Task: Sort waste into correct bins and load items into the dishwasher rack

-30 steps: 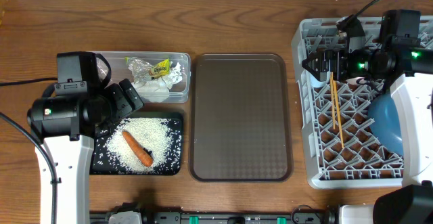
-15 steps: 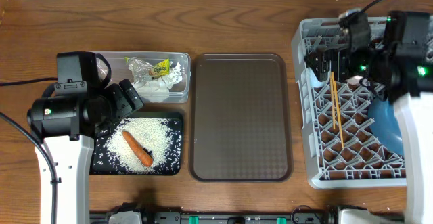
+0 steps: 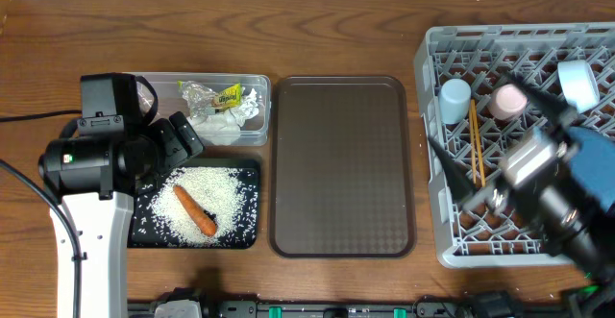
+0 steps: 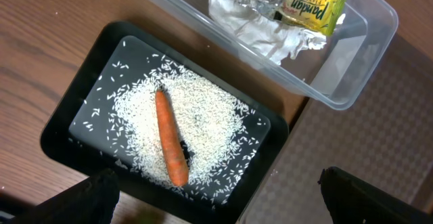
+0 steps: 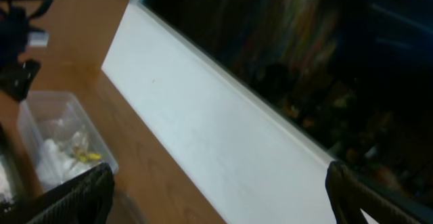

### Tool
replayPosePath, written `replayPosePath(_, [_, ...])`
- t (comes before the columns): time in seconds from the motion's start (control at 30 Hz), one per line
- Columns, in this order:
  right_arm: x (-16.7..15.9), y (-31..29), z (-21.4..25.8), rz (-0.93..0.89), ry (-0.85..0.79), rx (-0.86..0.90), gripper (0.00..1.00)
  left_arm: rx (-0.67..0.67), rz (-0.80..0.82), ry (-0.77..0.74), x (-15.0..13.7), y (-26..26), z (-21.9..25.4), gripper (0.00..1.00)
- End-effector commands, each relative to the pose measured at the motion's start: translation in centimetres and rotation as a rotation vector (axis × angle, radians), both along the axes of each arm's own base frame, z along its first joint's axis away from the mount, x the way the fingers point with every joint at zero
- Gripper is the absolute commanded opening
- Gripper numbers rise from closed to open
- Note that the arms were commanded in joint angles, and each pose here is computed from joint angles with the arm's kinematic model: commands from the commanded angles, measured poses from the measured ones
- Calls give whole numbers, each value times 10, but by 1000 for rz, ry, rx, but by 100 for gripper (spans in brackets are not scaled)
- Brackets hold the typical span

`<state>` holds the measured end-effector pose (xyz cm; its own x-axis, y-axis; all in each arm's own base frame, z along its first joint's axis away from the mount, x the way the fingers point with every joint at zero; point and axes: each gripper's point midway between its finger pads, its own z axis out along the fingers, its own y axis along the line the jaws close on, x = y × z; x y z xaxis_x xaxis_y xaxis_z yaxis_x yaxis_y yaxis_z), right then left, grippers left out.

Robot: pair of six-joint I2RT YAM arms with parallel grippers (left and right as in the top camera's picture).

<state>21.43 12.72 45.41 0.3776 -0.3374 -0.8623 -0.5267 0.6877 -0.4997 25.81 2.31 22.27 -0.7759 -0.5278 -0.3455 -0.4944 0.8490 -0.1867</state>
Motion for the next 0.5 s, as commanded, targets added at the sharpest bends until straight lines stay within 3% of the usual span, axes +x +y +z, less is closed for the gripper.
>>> replayPosePath(0.0, [1, 1, -53, -2, 20, -14, 99, 7, 12, -7, 0, 3, 3, 98])
replayPosePath(0.23, [6, -29, -123, -155, 66, 250, 99, 7, 12, -7, 0, 3, 3, 98])
replayPosePath(0.47, [6, -45, -170, -227, 45, 349, 99, 7, 12, -7, 0, 3, 3, 98])
